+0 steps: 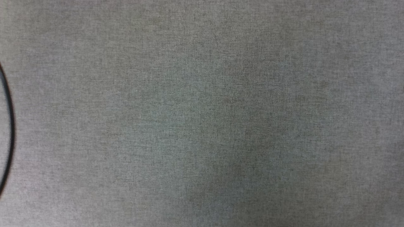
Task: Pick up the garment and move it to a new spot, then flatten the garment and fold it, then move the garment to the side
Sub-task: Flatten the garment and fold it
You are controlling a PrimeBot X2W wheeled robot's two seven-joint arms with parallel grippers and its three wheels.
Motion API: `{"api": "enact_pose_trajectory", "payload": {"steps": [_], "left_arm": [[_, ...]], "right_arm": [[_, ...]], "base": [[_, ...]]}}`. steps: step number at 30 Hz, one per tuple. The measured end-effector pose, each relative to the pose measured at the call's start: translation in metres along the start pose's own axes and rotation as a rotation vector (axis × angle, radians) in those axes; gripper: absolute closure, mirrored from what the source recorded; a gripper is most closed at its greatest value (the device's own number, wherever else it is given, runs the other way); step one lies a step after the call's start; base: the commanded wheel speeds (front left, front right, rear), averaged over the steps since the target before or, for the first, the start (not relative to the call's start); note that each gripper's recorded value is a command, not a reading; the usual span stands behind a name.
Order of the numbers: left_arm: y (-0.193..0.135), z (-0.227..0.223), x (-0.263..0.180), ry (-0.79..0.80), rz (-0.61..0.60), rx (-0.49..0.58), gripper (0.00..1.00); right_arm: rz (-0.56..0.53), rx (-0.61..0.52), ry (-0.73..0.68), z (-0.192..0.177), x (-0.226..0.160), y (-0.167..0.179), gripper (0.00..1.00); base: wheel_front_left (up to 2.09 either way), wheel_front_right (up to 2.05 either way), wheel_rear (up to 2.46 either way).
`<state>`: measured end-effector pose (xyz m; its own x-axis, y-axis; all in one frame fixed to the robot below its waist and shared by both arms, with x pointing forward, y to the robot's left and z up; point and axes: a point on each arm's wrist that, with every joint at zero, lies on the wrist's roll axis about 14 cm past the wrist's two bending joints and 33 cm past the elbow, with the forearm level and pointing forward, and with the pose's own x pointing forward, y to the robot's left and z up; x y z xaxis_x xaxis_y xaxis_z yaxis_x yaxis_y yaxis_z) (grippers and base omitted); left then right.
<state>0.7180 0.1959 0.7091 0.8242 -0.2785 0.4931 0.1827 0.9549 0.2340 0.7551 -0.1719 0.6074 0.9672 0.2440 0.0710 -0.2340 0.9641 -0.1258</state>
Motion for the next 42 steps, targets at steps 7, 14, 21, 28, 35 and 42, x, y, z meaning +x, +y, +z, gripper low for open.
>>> {"api": "enact_pose_trajectory", "payload": {"steps": [7, 14, 21, 28, 35, 42], "left_arm": [[-0.01, -0.054, -0.053, 0.126, -0.009, -0.063, 1.0], [-0.027, -0.07, -0.114, 0.219, -0.007, -0.113, 1.0], [-0.045, -0.06, -0.18, 0.304, 0.011, -0.16, 1.0], [-0.073, -0.045, -0.247, 0.423, 0.037, -0.251, 1.0], [-0.088, -0.032, -0.325, 0.567, 0.108, -0.318, 1.0], [-0.104, -0.01, -0.389, 0.67, 0.141, -0.399, 1.0]], "right_arm": [[0.065, 0.067, 0.095, -0.054, -0.026, 0.019, 1.0], [0.136, 0.101, 0.196, -0.091, -0.076, 0.04, 1.0], [0.213, 0.092, 0.308, -0.111, -0.14, 0.062, 1.0], [0.224, 0.135, 0.416, -0.124, -0.203, 0.069, 1.0], [0.237, 0.173, 0.501, -0.132, -0.265, 0.084, 1.0], [0.228, 0.192, 0.572, -0.136, -0.322, 0.089, 1.0]], "base": [[0.0, 0.0, 0.0], [0.0, 0.0, 0.0], [0.0, 0.0, 0.0], [0.0, 0.0, 0.0], [0.0, 0.0, 0.0], [0.0, 0.0, 0.0]]}}
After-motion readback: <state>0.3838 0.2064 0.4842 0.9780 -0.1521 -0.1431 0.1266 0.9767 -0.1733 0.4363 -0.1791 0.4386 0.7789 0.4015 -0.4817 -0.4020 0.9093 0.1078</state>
